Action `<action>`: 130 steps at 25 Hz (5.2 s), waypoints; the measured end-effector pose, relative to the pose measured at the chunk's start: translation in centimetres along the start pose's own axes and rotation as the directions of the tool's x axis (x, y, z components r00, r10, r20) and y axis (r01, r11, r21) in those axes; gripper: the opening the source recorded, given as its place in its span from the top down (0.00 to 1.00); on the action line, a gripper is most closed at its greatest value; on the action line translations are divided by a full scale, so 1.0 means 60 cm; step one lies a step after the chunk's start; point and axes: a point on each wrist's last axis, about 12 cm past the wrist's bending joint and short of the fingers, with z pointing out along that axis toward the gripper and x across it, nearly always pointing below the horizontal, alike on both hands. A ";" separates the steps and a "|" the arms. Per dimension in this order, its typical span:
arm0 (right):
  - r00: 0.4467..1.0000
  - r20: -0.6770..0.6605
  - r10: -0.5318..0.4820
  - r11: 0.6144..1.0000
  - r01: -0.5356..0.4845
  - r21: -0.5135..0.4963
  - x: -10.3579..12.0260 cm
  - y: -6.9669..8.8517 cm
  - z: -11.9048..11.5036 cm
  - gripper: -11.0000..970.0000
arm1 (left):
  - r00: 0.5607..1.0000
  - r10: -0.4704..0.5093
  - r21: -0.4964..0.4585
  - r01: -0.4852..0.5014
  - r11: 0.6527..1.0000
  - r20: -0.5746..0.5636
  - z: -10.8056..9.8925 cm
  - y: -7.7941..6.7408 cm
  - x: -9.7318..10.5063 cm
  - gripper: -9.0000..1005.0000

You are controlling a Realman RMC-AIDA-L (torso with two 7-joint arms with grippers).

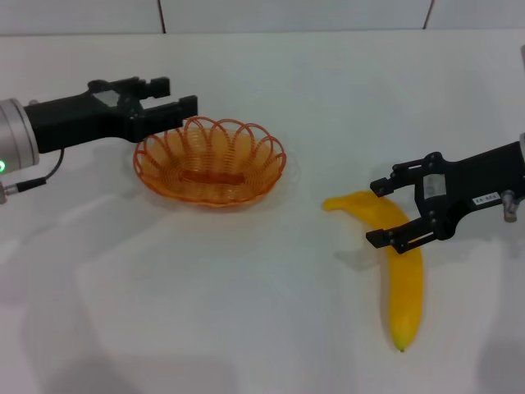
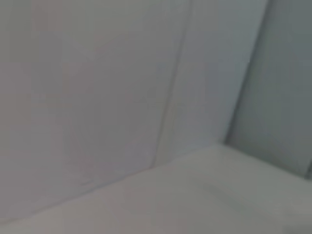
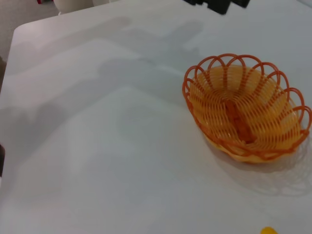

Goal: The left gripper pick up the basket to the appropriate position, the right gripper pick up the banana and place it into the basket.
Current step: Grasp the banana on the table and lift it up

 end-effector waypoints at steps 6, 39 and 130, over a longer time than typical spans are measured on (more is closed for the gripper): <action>1.000 0.002 0.002 1.000 -0.002 -0.001 0.001 0.000 0.000 0.11 | 0.998 0.022 0.019 -0.023 1.000 0.057 -0.019 -0.020 0.004 0.35; 1.000 -0.003 0.017 1.000 -0.017 -0.006 0.004 -0.001 0.003 0.12 | 0.987 -0.086 -0.167 0.063 0.984 -0.139 -0.140 -0.048 0.003 0.35; 0.948 -0.246 0.203 0.953 -0.134 0.271 -0.037 0.018 0.075 0.19 | 0.972 0.037 -0.143 -0.072 0.987 -0.231 -0.175 -0.079 0.022 0.35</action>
